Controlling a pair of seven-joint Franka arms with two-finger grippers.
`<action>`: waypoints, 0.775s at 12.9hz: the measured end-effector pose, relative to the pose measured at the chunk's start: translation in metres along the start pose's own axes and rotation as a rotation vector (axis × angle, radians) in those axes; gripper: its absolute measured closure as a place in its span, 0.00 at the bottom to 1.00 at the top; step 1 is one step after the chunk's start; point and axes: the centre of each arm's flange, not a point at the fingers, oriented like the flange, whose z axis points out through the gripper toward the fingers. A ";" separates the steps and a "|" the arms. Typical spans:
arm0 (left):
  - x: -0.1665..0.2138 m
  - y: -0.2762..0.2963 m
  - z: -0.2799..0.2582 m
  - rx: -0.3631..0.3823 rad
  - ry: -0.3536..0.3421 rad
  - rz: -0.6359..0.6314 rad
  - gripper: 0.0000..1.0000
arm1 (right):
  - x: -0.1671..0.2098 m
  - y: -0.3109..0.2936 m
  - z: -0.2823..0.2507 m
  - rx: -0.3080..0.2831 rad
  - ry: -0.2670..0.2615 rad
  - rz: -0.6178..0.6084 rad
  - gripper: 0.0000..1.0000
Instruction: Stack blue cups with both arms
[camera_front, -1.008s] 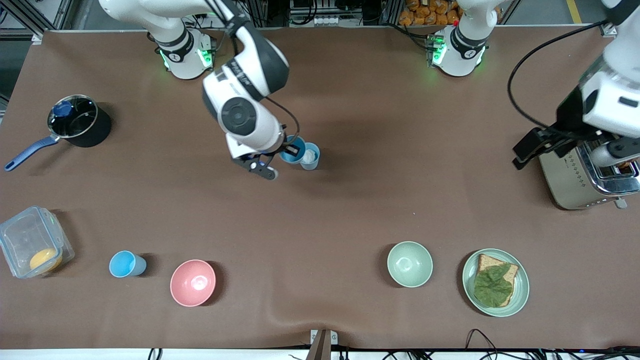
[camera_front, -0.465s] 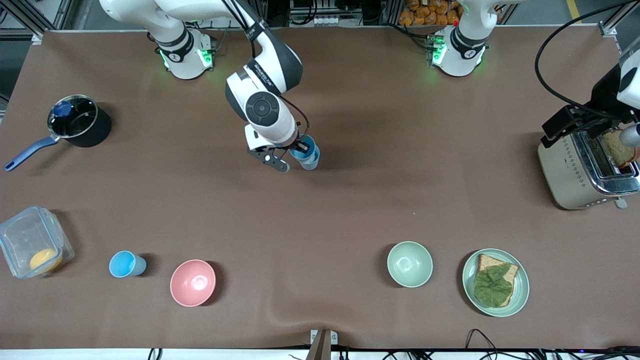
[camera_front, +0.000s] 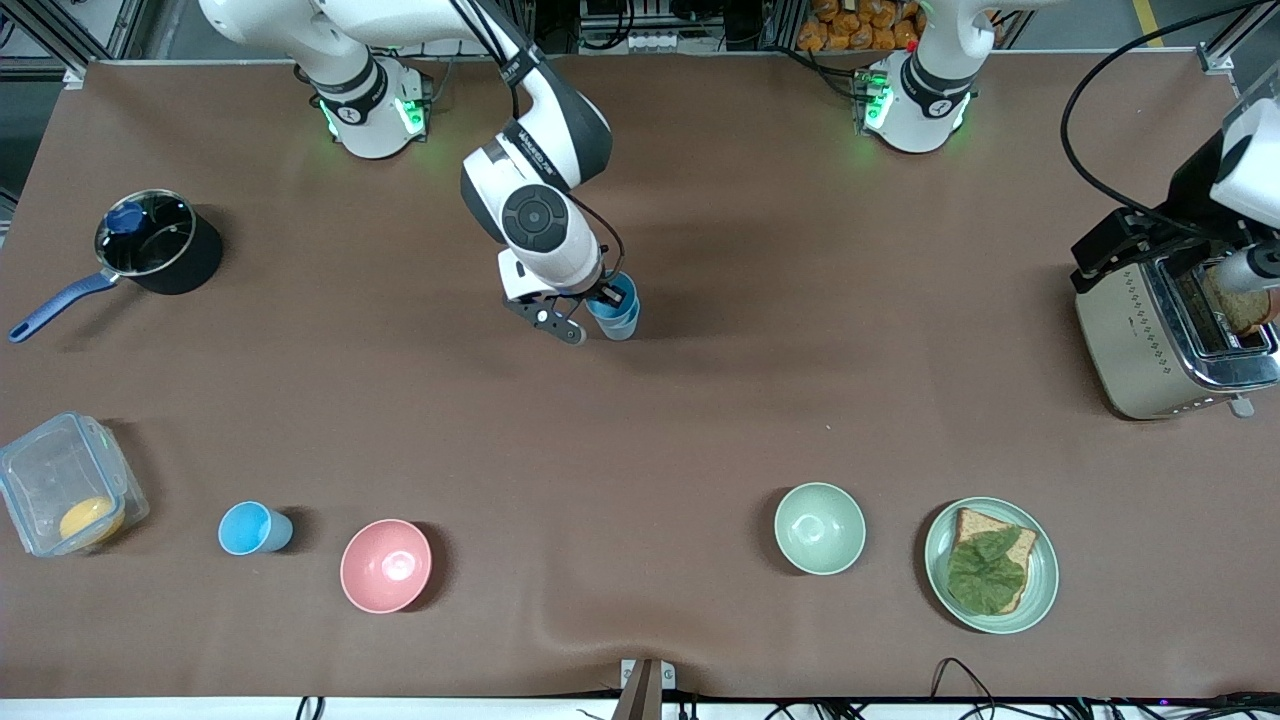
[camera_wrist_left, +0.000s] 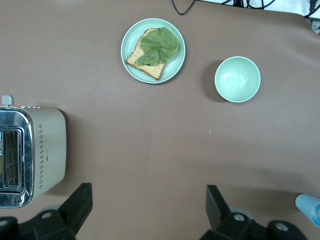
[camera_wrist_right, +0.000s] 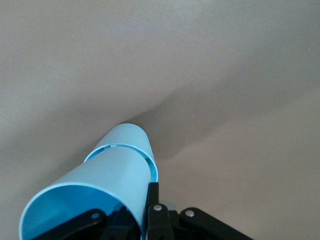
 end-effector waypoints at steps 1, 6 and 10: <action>-0.001 0.002 0.000 0.000 0.000 0.003 0.00 | 0.000 0.000 0.001 -0.001 0.000 0.001 0.96; 0.000 0.001 0.000 0.001 0.001 0.001 0.00 | 0.016 0.005 -0.010 -0.013 -0.005 0.037 0.41; 0.000 0.001 0.000 0.001 0.001 0.002 0.00 | 0.126 0.063 -0.056 -0.035 -0.069 -0.055 0.00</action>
